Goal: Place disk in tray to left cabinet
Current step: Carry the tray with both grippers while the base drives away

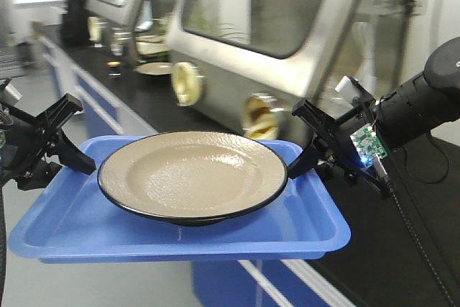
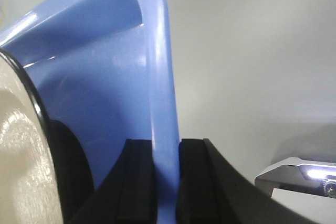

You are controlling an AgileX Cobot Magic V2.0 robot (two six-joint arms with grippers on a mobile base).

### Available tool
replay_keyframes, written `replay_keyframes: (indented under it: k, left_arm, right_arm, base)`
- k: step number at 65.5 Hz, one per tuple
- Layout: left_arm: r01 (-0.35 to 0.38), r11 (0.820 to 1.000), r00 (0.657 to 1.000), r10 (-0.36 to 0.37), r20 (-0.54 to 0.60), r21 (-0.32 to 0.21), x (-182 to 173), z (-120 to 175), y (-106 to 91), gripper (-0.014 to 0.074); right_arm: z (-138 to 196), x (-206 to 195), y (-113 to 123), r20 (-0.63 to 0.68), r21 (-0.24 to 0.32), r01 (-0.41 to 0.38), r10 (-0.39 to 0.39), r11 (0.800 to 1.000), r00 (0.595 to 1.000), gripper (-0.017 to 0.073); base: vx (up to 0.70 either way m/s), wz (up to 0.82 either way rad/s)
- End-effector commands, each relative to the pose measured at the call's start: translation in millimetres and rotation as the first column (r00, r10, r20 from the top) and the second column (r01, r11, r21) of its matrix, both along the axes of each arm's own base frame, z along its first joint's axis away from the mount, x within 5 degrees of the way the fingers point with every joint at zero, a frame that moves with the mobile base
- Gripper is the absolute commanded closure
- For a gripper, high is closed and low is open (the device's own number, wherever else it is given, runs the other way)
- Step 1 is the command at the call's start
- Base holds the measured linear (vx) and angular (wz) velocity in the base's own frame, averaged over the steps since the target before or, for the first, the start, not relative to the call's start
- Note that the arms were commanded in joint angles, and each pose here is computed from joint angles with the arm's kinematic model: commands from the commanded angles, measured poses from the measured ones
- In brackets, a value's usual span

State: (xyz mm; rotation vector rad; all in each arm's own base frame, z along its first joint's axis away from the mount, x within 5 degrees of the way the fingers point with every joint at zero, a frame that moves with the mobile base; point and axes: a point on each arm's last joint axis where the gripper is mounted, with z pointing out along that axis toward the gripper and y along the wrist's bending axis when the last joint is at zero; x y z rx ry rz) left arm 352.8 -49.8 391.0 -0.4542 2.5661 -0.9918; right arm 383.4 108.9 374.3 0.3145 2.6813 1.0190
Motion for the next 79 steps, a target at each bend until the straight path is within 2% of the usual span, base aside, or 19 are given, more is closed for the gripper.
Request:
replay_keyframes:
  k: [1,30,79]
  left_arm:
    - [0.063,0.976,0.997,-0.052,0.058,-0.206,-21.3,39.8,-21.9,0.0594]
    - [0.063,0.976,0.997,-0.052,0.058,-0.206,-21.3,39.8,-21.9,0.0594]
    - [0.063,0.976,0.997,-0.052,0.058,-0.206,-21.3,39.8,-21.9,0.0594]
  right_arm:
    - [45.7,-19.4,17.8,0.084,0.216,-0.033,0.015,0.976,0.996,0.0561]
    - [45.7,-19.4,17.7,0.084,0.215,-0.032,0.015,0.976,0.996,0.0561]
    - [45.5,-19.3,17.6,0.085,0.213,-0.032,0.014,0.977,0.996,0.0561]
  base:
    - [0.06,0.74]
    - [0.10,0.63]
    - [0.27,0.32]
